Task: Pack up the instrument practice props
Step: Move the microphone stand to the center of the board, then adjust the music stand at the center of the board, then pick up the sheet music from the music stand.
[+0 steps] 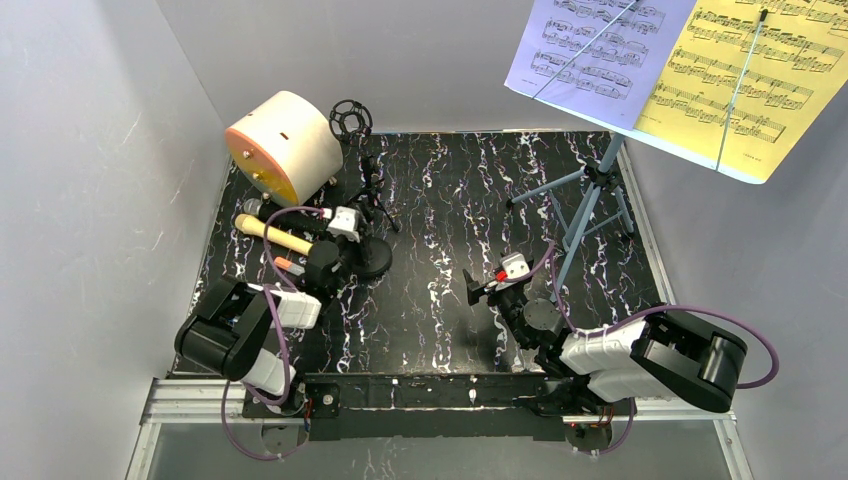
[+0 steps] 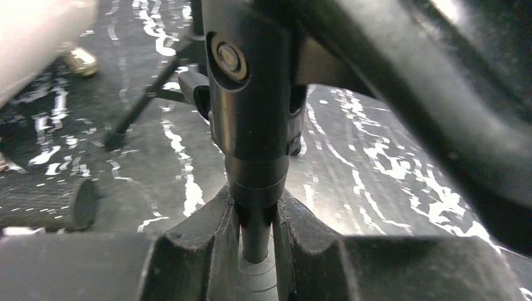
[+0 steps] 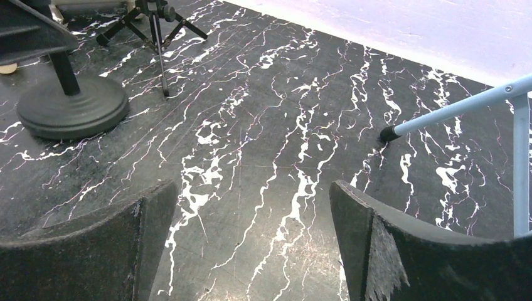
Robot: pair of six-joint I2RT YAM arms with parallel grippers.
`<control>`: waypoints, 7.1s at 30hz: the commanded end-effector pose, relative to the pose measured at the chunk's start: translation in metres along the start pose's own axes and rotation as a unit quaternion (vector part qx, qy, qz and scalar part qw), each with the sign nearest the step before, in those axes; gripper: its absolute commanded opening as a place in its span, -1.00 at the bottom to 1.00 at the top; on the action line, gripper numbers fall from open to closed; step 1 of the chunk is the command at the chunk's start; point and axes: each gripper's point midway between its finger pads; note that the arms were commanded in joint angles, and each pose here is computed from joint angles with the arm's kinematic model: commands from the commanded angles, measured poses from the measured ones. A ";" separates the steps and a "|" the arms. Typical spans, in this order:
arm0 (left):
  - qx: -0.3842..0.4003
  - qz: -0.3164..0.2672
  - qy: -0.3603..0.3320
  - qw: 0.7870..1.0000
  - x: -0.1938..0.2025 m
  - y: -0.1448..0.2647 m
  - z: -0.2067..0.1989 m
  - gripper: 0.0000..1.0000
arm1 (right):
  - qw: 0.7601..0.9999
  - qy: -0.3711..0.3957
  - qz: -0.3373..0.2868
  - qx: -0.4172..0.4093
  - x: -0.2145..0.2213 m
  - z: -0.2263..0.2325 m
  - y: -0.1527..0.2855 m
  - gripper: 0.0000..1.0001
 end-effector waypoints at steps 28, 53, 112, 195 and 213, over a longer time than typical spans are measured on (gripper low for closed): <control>-0.077 -0.036 0.020 0.996 -0.019 -0.042 0.076 0.20 | 0.991 -0.094 0.075 0.062 -0.023 0.003 -0.003 0.97; -0.231 0.040 0.045 0.971 -0.099 0.058 0.096 0.97 | 0.965 0.011 -0.033 0.261 -0.178 -0.090 -0.013 0.93; -0.191 -0.001 0.021 0.981 -0.129 0.068 0.076 0.97 | 0.919 0.048 -0.263 0.290 -0.283 -0.236 -0.041 0.18; 0.244 -0.119 0.192 0.943 -0.413 0.097 -0.040 0.97 | 0.960 -0.233 0.144 -0.060 -0.231 -0.045 -0.001 0.97; 0.197 -0.137 0.190 0.952 -0.442 0.068 -0.034 0.96 | 0.935 -0.261 0.096 -0.219 -0.409 0.023 -0.019 0.51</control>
Point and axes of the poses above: each gripper's point midway between its finger pads, its own y axis back along the fingers, its own z axis along the line the jaws close on, x = y × z, and after that the axes turned 15 degrees about -y, right-handed
